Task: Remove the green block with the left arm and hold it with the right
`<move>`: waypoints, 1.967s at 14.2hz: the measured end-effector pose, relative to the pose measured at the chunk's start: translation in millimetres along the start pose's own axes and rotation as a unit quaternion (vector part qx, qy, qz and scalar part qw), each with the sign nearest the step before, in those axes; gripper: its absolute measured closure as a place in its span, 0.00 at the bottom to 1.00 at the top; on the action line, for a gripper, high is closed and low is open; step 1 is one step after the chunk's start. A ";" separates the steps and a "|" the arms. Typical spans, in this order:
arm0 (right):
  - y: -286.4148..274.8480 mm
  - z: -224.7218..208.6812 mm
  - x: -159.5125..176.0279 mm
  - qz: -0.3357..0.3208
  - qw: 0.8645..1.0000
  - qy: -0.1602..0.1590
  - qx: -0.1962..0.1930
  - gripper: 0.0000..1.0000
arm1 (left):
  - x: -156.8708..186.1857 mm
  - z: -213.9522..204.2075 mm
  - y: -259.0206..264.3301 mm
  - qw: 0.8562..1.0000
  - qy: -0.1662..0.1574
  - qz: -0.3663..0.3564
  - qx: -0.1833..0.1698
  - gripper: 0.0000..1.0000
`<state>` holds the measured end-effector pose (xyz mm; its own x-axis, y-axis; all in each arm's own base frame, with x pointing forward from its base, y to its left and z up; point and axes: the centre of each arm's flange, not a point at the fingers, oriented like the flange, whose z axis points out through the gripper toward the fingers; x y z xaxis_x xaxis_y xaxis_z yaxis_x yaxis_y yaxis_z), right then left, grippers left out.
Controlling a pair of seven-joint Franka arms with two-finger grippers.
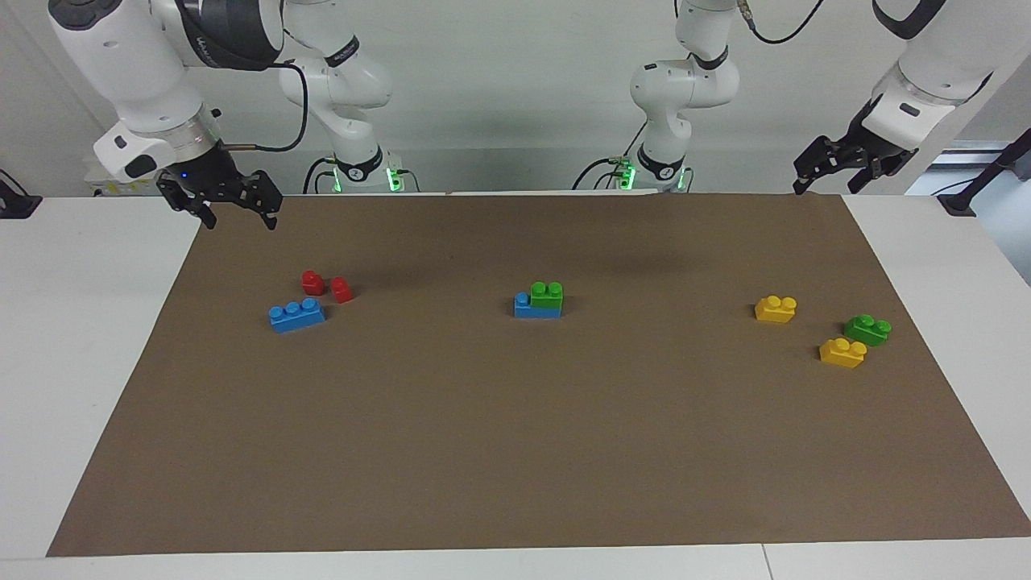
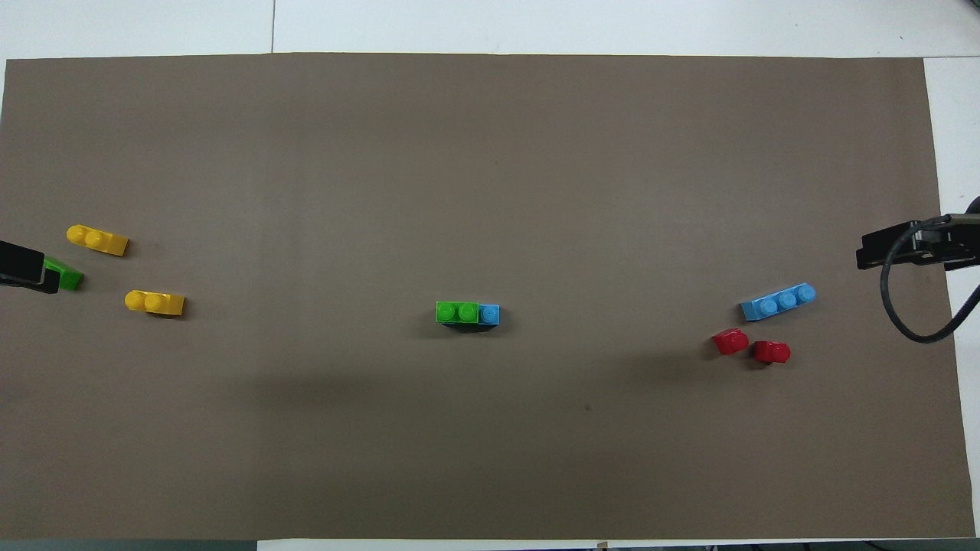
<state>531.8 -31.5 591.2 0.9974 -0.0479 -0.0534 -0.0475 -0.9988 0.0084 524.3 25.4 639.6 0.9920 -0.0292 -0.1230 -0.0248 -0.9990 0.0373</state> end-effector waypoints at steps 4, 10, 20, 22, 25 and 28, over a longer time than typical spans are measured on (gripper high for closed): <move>0.0 0.0 0.0 0.000 1.000 0.000 0.000 0.00 | 0.2 -0.4 0.0 1.000 0.001 0.000 0.000 0.00; 0.0 0.0 0.0 0.000 1.000 0.000 0.000 0.00 | 1.4 -1.3 -0.1 1.000 0.007 0.000 0.001 0.00; 1.9 0.0 0.0 0.002 1.000 0.000 0.000 0.00 | 11.5 -8.1 -10.2 0.998 0.055 -0.009 0.004 0.00; 1.9 0.0 0.0 0.002 1.000 0.000 0.000 0.00 | 11.9 -1.0 -17.0 0.999 0.049 -0.015 0.003 0.00; 1.9 0.0 0.0 0.002 1.000 0.000 0.000 0.00 | 14.6 0.8 -26.8 0.998 0.063 -0.023 0.003 0.00; 1.9 0.0 0.0 0.002 1.000 0.000 0.000 0.00 | 14.3 -1.9 -34.3 0.997 0.072 -0.030 0.004 0.00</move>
<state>531.7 -33.4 591.2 0.9973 -0.0514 -0.0534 -0.0510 -0.9987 0.0083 539.6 59.3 638.4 0.9992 0.0344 0.0189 0.0339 -0.9991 0.0267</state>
